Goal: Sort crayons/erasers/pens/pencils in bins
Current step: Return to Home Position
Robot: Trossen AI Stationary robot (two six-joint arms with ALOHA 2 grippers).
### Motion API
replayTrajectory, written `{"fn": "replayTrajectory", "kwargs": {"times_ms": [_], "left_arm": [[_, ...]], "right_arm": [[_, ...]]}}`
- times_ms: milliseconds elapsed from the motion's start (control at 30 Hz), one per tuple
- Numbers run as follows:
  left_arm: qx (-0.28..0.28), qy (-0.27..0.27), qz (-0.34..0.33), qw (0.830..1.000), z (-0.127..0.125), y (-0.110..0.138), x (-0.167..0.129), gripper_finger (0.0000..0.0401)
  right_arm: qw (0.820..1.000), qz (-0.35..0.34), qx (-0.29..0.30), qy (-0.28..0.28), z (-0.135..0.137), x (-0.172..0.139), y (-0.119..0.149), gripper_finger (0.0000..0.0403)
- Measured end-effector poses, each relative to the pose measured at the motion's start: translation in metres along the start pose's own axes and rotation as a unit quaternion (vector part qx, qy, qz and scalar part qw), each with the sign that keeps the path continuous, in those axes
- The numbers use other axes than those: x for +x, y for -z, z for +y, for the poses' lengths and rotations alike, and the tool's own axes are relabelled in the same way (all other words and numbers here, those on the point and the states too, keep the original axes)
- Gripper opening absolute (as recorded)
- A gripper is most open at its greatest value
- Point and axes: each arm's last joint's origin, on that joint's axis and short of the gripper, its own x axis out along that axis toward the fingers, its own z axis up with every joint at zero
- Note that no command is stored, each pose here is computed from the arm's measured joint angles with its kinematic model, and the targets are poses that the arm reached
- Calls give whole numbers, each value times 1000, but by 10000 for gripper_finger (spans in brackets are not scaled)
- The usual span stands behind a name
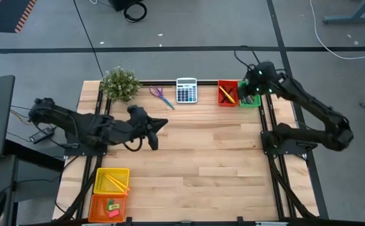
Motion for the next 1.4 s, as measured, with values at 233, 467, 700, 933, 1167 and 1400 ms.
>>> {"fn": "replayTrajectory", "kwargs": {"times_ms": [233,467,700,933,1167,1400], "left_arm": [[-105,115,-96,983,75,56,6,4],[-208,182,-152,949,144,103,-11,3],[-250,198,-141,937,175,135,-25,3],[-283,194,-116,932,194,161,-30,3],[-274,194,-100,937,195,164,-30,2],[-176,200,-105,958,196,164,-29,3]], "right_arm": [[978,-52,111,-170,10,-4,44,26],[958,-91,183,-202,5,6,91,7],[922,-174,210,-275,7,8,122,6],[918,-173,212,-286,17,21,154,6],[922,-178,187,-288,20,36,188,5],[940,-188,85,-271,17,41,195,5]]}}
